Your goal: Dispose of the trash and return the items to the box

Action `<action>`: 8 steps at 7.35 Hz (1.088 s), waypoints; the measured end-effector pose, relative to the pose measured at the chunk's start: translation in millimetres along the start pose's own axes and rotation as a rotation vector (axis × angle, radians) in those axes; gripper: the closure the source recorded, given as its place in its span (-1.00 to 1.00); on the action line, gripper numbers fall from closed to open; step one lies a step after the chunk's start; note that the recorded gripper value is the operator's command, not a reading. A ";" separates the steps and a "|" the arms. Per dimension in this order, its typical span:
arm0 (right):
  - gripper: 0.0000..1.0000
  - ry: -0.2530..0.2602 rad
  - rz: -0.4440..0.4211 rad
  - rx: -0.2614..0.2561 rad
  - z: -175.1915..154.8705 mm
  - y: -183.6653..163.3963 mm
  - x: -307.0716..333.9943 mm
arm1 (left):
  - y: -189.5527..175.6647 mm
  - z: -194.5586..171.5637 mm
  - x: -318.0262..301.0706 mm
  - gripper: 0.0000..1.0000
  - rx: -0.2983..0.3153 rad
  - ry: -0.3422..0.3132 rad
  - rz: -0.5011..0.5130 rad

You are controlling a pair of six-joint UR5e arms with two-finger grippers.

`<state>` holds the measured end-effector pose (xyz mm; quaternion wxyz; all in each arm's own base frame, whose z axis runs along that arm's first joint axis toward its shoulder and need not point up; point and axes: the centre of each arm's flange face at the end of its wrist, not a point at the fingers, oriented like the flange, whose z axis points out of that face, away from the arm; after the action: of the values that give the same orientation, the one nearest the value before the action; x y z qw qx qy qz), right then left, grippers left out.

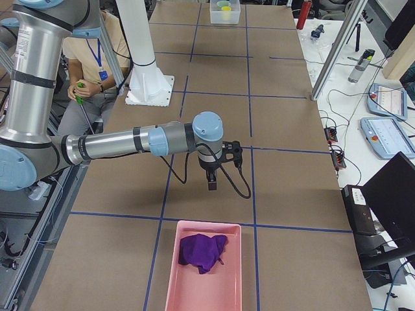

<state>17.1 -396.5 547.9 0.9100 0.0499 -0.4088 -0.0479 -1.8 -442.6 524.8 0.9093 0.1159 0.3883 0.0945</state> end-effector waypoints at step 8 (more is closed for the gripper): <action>-1.00 -0.020 -0.003 -0.002 -0.1 -0.5 -3.2 | 0.8 0.7 -8.1 -1.00 -0.006 0.041 -0.028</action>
<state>15.0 -396.6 545.4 0.9059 0.0492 -0.4176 -0.0499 -6.8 -444.0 531.1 0.9027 0.1058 0.4083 0.0853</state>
